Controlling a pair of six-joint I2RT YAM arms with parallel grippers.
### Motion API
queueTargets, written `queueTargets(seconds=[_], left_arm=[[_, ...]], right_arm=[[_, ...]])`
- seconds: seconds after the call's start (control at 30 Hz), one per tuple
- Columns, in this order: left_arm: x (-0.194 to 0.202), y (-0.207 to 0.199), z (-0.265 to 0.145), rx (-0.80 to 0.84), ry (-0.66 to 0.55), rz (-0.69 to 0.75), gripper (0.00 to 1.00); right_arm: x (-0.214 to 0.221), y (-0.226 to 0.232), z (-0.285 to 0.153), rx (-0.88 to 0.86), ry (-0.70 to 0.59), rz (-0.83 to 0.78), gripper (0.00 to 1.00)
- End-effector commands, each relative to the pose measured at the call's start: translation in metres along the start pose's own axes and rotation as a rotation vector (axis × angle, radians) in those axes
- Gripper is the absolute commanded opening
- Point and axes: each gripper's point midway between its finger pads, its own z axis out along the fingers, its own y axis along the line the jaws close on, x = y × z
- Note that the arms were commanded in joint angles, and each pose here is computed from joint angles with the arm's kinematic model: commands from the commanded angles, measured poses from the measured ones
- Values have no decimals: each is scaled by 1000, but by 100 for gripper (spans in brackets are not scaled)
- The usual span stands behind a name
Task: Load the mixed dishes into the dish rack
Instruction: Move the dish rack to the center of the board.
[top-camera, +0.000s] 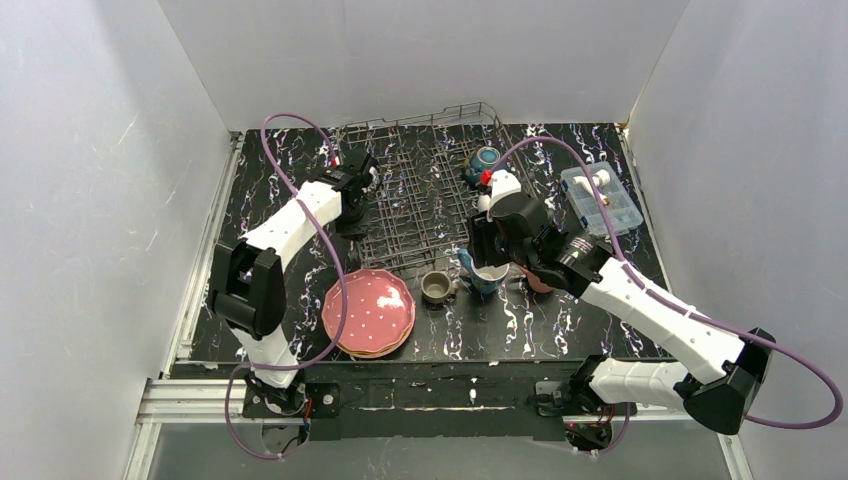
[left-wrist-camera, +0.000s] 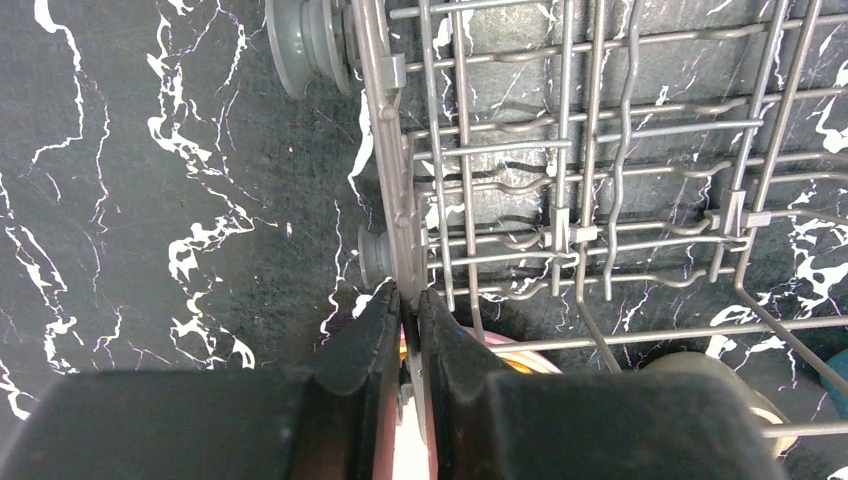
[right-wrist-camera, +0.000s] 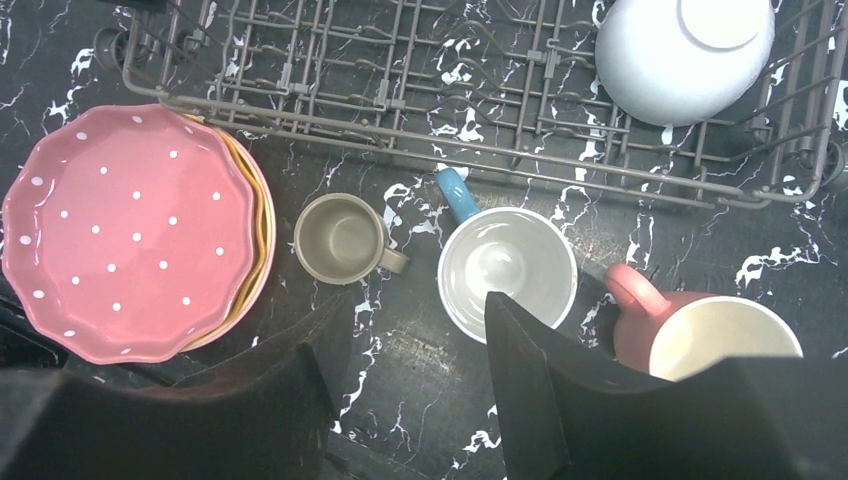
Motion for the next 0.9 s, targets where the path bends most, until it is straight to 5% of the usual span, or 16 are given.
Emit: queueTargets(seconds=[0.0,0.87], left_arm=[[-13,18,-4,-61,-18,8,5],[-51,36,18,-107,0,23,1]], right_arm=[[-7,7,1,-31,-40,16,59],[11,-6,10,26,-12,2,67]])
